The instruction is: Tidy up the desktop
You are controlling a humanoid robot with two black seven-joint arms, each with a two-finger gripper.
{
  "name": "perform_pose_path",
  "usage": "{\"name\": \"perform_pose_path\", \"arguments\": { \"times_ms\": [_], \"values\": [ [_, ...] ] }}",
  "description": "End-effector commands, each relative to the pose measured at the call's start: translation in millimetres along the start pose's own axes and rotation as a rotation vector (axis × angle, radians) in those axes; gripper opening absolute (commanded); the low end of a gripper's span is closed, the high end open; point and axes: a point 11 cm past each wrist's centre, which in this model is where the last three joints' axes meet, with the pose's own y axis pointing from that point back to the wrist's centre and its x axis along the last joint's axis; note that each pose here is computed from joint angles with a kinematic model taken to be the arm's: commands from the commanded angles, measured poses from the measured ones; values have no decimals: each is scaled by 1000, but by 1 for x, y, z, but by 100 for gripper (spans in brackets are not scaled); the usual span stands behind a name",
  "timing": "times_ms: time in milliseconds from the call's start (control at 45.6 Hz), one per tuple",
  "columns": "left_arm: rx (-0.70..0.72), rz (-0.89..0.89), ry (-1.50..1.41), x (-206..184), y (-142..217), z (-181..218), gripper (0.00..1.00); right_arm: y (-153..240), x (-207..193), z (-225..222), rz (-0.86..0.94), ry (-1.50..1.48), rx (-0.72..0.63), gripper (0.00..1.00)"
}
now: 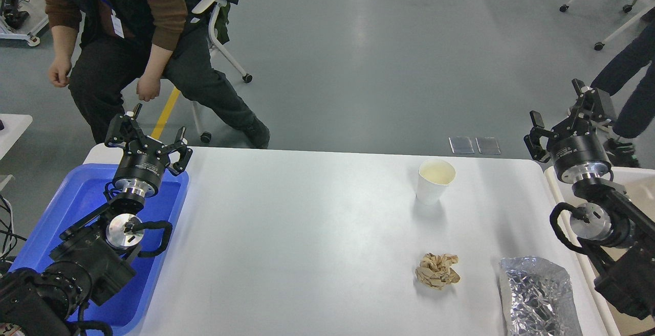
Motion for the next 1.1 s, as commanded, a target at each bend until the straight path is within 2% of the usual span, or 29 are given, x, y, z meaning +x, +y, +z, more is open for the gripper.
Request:
{"name": "perform_pose_path", "arguments": {
  "times_ms": [0, 307, 1074],
  "values": [
    [0, 0, 0, 0, 0, 0, 100, 2, 3, 0, -4, 19, -8, 100],
    [0, 0, 0, 0, 0, 0, 100, 5, 26, -13, 21, 71, -3, 100],
    [0, 0, 0, 0, 0, 0, 100, 1, 21, -13, -15, 124, -26, 100]
  ]
}}
